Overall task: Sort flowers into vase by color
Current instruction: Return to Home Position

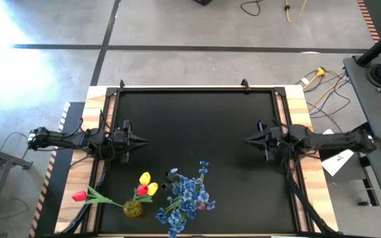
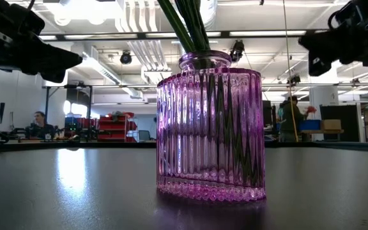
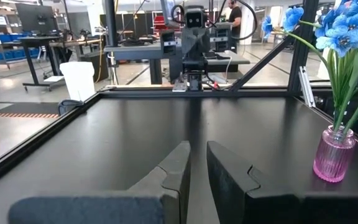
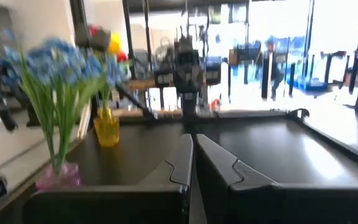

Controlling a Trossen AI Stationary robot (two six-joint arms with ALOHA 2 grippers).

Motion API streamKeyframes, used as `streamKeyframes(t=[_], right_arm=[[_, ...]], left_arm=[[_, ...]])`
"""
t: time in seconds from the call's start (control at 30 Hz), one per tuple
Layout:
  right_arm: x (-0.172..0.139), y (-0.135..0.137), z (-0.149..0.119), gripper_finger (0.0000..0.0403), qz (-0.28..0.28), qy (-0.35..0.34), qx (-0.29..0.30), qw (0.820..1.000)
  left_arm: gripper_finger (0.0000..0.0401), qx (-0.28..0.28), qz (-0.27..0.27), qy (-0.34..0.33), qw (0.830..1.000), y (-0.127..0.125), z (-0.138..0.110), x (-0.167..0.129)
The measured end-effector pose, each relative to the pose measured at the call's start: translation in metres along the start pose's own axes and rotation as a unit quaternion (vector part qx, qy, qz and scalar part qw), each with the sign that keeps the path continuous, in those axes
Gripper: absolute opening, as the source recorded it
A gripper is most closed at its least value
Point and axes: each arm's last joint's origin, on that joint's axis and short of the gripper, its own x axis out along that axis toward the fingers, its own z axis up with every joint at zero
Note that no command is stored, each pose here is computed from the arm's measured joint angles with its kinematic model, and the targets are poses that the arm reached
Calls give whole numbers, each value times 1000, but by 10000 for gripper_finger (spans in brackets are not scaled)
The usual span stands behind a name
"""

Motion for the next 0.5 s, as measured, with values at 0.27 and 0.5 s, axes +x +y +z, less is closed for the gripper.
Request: streamKeyframes(t=[0.27, 0.5], right_arm=[[-5, 1, 5, 13, 1, -24, -3, 1000], [-14, 2, 11, 13, 3, -63, -7, 998]], left_arm=[[39, 0, 0, 0, 1000, 0, 0, 0], [39, 0, 0, 0, 1000, 0, 0, 0]])
